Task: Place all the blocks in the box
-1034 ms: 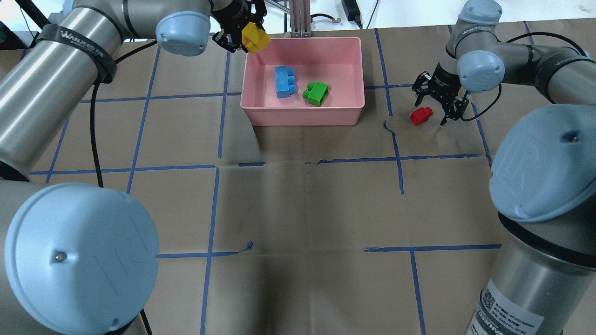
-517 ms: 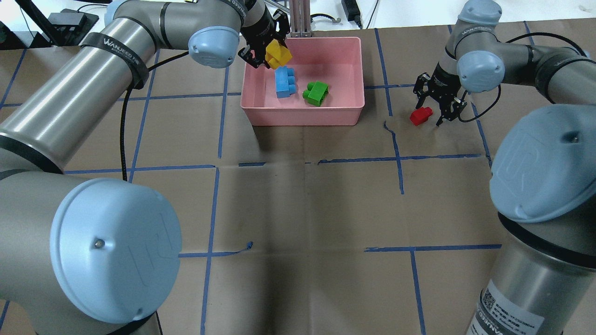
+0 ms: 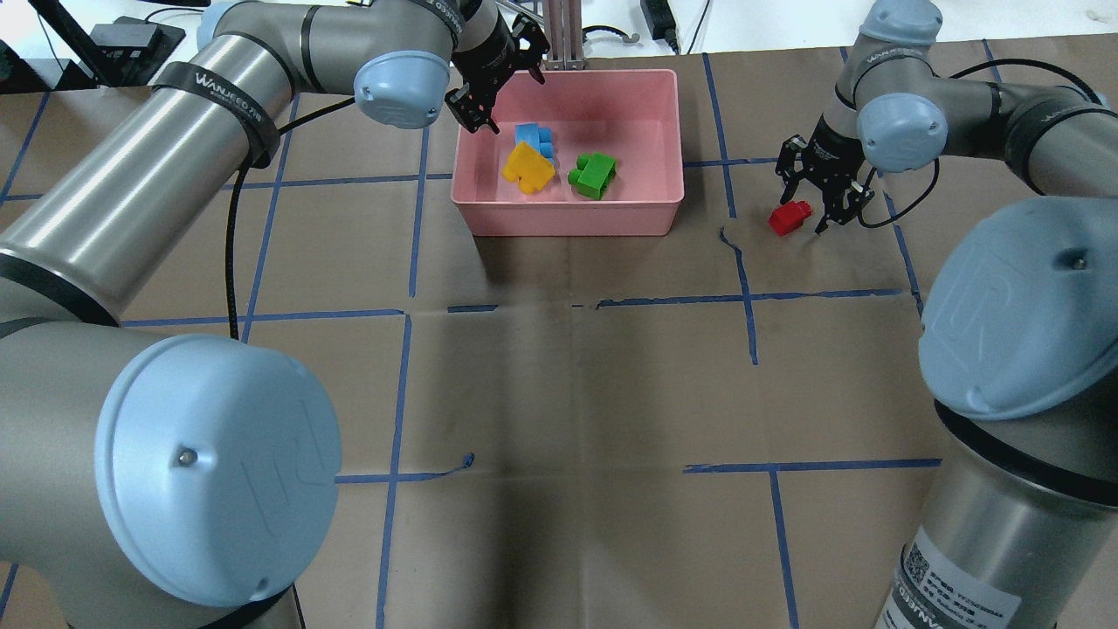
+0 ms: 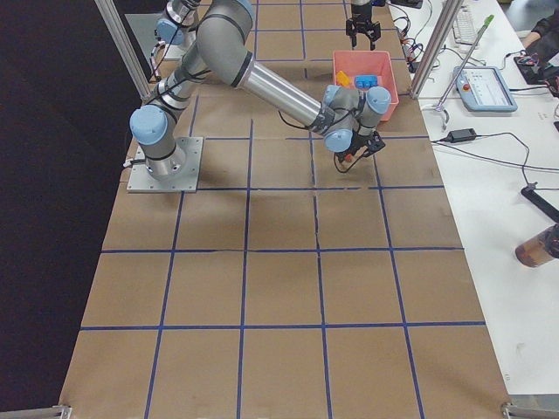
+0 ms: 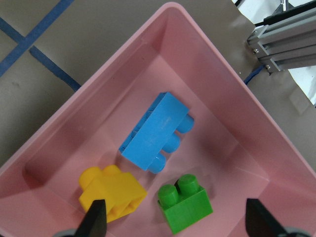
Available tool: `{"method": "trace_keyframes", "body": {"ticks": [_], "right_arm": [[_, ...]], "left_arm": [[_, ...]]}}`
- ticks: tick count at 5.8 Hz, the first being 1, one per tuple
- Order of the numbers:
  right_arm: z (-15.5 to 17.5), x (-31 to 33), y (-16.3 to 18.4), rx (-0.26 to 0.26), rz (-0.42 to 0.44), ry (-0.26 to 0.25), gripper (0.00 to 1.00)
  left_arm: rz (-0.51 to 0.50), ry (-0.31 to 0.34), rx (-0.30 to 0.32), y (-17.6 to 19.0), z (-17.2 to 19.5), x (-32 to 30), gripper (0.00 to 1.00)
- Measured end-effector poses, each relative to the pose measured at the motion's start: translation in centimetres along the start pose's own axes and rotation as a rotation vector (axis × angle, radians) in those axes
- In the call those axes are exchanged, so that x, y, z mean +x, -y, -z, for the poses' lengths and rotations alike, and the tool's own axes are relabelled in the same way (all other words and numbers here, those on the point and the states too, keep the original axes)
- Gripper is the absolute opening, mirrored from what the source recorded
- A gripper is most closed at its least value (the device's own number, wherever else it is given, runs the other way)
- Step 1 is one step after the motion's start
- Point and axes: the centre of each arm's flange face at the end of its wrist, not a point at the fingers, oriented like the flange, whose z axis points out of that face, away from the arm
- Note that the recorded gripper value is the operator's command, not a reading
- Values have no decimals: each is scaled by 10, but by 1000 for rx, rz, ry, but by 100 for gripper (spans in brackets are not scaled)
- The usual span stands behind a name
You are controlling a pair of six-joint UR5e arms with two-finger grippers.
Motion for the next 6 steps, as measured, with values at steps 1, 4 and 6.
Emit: {"method": "trace_keyframes", "body": {"ticks": [1,4,6], "right_arm": [[0,0,-1,-2,1,2,22],[18,-5,-1,20,11,31,19],[90,-22,-14,111,95,107,21]], "left_arm": [[-89,11,-4,-5,21,-4,99],[-557,160,-106,-45,132,-73,99],[-804,252,-195,-62,197,-146,99]]}}
